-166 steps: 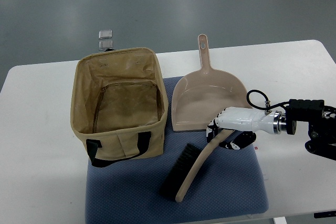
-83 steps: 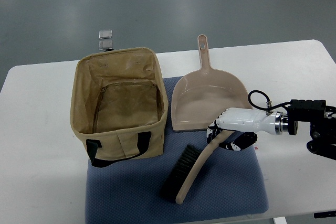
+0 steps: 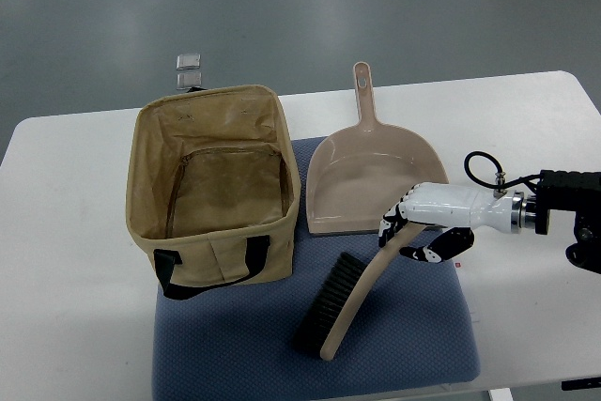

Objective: Put pink broom in yellow bag with right hand
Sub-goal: 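Lift the brush with the right hand up over the bag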

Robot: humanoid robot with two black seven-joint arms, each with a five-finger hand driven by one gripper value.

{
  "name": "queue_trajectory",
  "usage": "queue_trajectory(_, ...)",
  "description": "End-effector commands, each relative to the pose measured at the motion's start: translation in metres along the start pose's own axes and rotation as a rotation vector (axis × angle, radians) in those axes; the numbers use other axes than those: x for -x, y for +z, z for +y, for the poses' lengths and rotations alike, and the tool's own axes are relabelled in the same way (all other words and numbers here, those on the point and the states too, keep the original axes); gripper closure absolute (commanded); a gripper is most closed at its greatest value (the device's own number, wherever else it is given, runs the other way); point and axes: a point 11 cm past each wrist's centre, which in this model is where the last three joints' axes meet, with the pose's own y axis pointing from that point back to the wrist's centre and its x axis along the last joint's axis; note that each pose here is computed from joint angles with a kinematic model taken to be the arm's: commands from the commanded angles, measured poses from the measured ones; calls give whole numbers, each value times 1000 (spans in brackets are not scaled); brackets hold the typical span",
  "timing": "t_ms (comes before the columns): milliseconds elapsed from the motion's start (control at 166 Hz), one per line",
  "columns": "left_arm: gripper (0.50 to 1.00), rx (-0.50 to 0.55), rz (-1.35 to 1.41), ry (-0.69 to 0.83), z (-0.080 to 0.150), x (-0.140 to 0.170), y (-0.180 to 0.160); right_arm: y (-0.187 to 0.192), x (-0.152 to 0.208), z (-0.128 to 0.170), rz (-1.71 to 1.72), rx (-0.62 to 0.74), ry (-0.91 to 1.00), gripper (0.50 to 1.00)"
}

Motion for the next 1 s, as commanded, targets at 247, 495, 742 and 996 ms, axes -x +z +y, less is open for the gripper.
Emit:
queue_trajectory(247,500,0,0,0,0,0,0,17,-32,34,-63,53,114,1000)
queue_trajectory(495,500,0,0,0,0,0,0,28,-41,58,-92,102,151,1000)
queue_trajectory(742,500,0,1,0,0,0,0,35,-96,77,-122,126,265,1000)
queue_trajectory(996,500,0,0,0,0,0,0,36,-171,95,-117,122,351,1000)
